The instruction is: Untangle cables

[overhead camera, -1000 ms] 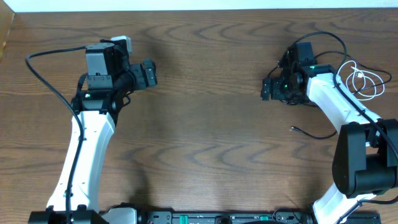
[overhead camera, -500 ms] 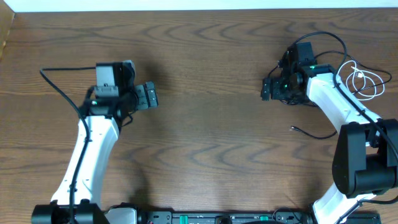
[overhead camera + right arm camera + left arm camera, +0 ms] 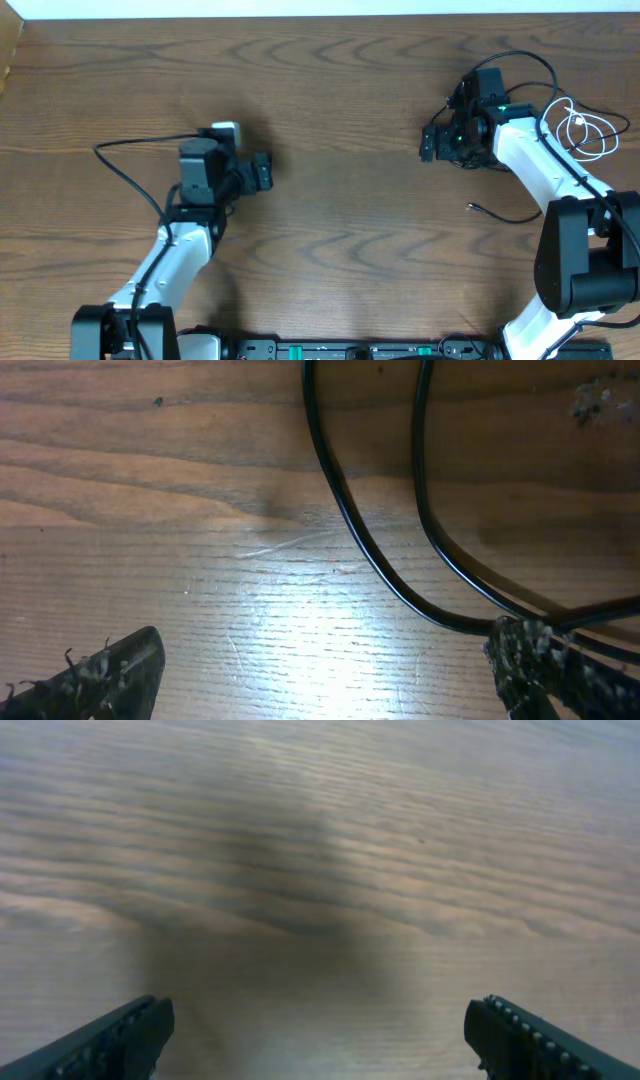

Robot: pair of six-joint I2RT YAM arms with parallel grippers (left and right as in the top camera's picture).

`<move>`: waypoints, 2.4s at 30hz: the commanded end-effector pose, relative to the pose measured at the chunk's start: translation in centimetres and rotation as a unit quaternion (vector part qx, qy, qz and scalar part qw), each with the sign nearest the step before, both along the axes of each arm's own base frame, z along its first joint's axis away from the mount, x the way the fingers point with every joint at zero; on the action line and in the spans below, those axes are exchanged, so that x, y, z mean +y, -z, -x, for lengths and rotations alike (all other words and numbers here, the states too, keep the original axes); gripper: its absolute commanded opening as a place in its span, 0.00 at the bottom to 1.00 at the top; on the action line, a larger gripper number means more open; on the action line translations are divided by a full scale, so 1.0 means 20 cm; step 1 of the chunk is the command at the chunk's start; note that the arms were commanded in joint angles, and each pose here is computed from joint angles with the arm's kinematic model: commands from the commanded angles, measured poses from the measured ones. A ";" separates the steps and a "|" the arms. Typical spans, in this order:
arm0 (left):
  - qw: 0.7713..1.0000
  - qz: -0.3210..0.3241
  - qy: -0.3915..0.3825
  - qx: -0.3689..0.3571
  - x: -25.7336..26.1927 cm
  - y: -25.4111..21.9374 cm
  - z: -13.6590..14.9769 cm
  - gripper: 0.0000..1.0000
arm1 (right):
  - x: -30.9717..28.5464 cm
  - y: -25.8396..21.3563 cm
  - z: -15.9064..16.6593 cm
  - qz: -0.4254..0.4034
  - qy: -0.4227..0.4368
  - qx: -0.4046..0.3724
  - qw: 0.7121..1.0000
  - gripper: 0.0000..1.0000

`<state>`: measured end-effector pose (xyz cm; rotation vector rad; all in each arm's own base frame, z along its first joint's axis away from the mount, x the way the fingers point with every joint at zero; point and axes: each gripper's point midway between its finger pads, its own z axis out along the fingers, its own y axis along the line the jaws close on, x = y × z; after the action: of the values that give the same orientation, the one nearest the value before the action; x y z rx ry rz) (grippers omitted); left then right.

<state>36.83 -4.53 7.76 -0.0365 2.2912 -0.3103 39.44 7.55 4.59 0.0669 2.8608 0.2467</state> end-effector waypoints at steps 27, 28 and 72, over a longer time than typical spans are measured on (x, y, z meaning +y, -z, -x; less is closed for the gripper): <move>0.988 -0.077 0.102 -0.084 -0.09 0.13 0.34 0.98 | 0.01 -0.03 0.00 -0.004 -0.002 -0.006 1.000 0.99; 0.988 -0.077 0.103 -0.083 -0.09 0.13 0.34 0.98 | 0.01 -0.03 0.00 -0.004 -0.002 -0.006 1.000 0.99; 0.990 -0.059 0.126 -0.038 -0.11 0.34 0.57 0.98 | 0.01 -0.03 0.00 -0.004 -0.002 -0.006 1.000 0.99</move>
<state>25.73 -6.46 0.50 0.3026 2.2635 -0.2848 39.44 7.55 4.59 0.0668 2.8608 0.2472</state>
